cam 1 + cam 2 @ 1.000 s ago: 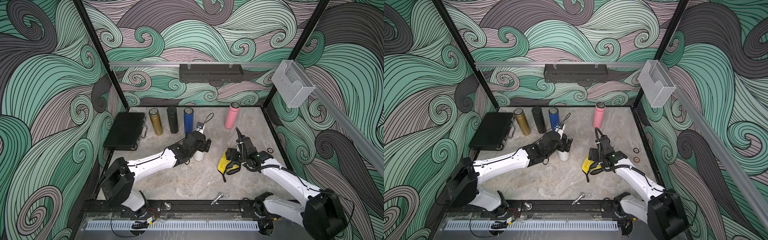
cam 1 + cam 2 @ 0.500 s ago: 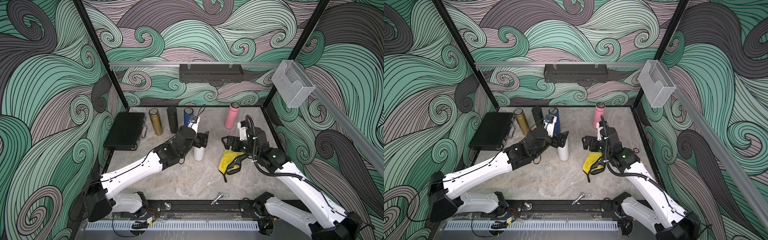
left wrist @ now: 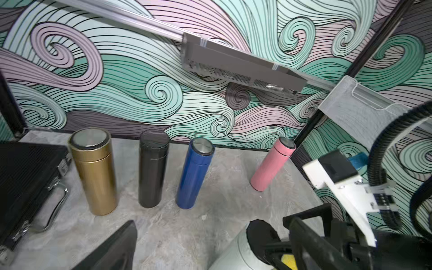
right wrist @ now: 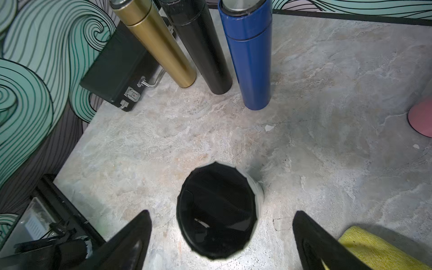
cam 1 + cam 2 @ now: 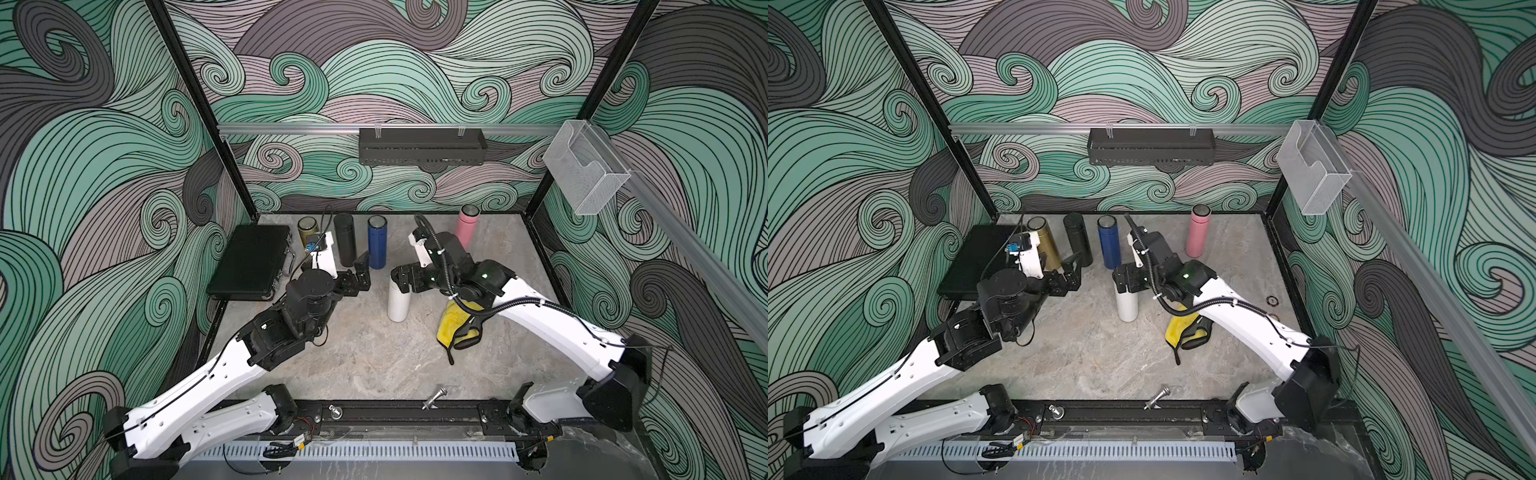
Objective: Wipe the surface of the thermos
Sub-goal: Place the thermos at the center of the board, then pick up the thermos from the center of the board.
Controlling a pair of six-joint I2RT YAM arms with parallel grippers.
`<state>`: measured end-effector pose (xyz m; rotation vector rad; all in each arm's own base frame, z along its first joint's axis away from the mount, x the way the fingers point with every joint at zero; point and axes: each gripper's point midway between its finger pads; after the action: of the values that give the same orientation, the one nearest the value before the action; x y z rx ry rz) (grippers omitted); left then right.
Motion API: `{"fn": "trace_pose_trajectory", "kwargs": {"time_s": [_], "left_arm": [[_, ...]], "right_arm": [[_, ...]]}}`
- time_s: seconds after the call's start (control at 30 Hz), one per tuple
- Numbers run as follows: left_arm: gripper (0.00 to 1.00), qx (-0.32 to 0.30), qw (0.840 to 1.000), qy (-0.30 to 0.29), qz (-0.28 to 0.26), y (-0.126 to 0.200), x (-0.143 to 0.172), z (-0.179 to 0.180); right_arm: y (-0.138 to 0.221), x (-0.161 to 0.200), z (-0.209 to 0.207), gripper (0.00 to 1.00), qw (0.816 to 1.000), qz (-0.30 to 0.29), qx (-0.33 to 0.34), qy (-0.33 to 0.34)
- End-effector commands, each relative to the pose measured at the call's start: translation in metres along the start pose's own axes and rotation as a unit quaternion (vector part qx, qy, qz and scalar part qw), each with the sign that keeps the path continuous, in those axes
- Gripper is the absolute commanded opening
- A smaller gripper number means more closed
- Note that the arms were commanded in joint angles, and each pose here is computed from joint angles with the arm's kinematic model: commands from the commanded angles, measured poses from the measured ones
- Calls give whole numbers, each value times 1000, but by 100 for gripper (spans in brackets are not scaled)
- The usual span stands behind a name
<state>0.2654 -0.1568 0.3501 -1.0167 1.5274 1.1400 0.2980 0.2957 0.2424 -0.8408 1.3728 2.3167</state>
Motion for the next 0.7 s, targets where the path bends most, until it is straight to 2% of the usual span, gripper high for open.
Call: {"fn": "trace_pose_trajectory", "kwargs": {"time_s": [0.0, 0.13, 0.4, 0.57, 0.67], "left_arm": [[99, -32, 999, 16, 8, 2, 15, 20], [99, -38, 999, 19, 12, 3, 22, 28], [99, -29, 999, 17, 17, -2, 23, 24], [99, -31, 999, 13, 25, -5, 26, 25], [99, -35, 999, 12, 28, -5, 27, 28]], "right_arm": [[-3, -1, -8, 94, 998, 3, 51, 32], [-19, 6, -13, 94, 995, 32, 78, 50], [-41, 22, -12, 90, 994, 52, 83, 50], [-54, 25, -10, 79, 994, 56, 80, 48], [-54, 24, -10, 67, 994, 55, 81, 47]]}}
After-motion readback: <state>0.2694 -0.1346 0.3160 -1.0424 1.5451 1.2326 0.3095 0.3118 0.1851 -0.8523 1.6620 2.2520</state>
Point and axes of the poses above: each gripper's point midway between its finger pads, its own y axis back along the fingers, its own z axis along the line the jaws close on, x = y × z, and after that the axes turned 11 degrees about -y, right-handed
